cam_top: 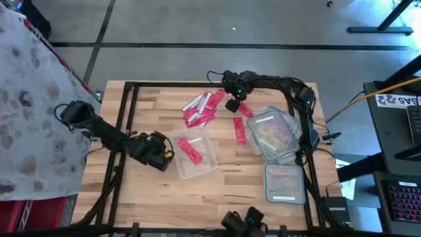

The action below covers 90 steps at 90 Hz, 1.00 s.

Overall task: Sort candy
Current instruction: Put the pink candy strip into the left transparent bin

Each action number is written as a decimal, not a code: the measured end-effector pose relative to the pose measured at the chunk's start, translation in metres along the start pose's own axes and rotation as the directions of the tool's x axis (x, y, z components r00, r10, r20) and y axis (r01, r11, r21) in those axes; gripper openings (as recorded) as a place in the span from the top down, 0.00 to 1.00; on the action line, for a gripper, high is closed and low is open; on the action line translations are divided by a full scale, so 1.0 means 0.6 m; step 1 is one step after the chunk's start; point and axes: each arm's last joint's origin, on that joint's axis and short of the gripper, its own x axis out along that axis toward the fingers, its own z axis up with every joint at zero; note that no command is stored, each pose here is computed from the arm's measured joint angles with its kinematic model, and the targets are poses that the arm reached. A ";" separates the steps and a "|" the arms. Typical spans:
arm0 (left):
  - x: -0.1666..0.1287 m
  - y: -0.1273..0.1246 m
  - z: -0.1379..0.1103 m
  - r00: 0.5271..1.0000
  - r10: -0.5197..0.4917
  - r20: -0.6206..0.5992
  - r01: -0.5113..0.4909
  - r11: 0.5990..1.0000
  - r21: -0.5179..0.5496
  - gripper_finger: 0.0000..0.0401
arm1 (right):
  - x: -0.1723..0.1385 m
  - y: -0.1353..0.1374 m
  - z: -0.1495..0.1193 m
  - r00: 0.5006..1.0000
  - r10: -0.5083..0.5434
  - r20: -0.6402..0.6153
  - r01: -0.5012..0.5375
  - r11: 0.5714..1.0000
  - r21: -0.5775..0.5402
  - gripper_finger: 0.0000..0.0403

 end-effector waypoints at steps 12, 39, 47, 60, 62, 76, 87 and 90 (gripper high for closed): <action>0.000 0.000 0.000 1.000 0.000 0.000 0.000 1.000 0.000 1.00 | 0.010 0.001 -0.004 0.999 -0.005 -0.048 0.005 1.000 0.006 0.38; 0.000 0.000 0.000 1.000 0.000 0.000 0.000 1.000 0.000 1.00 | 0.012 0.007 -0.007 0.995 0.065 -0.069 -0.064 0.998 0.006 0.63; 0.000 0.000 0.000 1.000 0.001 0.000 -0.001 1.000 0.000 1.00 | 0.012 0.012 -0.007 0.993 0.094 -0.070 -0.094 0.996 0.005 0.81; 0.000 0.000 0.000 1.000 0.001 0.000 -0.001 1.000 0.005 1.00 | 0.011 0.024 -0.003 0.991 0.130 -0.043 -0.131 0.991 -0.020 0.97; 0.000 0.000 0.000 1.000 0.001 0.000 -0.001 1.000 0.005 1.00 | 0.011 0.027 0.000 0.990 0.137 -0.021 -0.137 0.990 -0.028 0.97; 0.000 0.000 0.000 1.000 0.003 0.000 -0.003 1.000 0.008 1.00 | 0.002 0.069 0.031 0.920 0.355 0.168 -0.332 0.931 -0.151 0.99; 0.000 0.000 0.000 1.000 0.003 0.000 -0.003 1.000 0.009 1.00 | -0.021 0.098 0.048 0.867 0.423 0.262 -0.369 0.900 -0.232 0.99; 0.000 0.000 0.000 1.000 0.003 -0.001 -0.003 1.000 0.009 1.00 | -0.029 0.102 0.049 0.875 0.406 0.264 -0.349 0.907 -0.235 0.99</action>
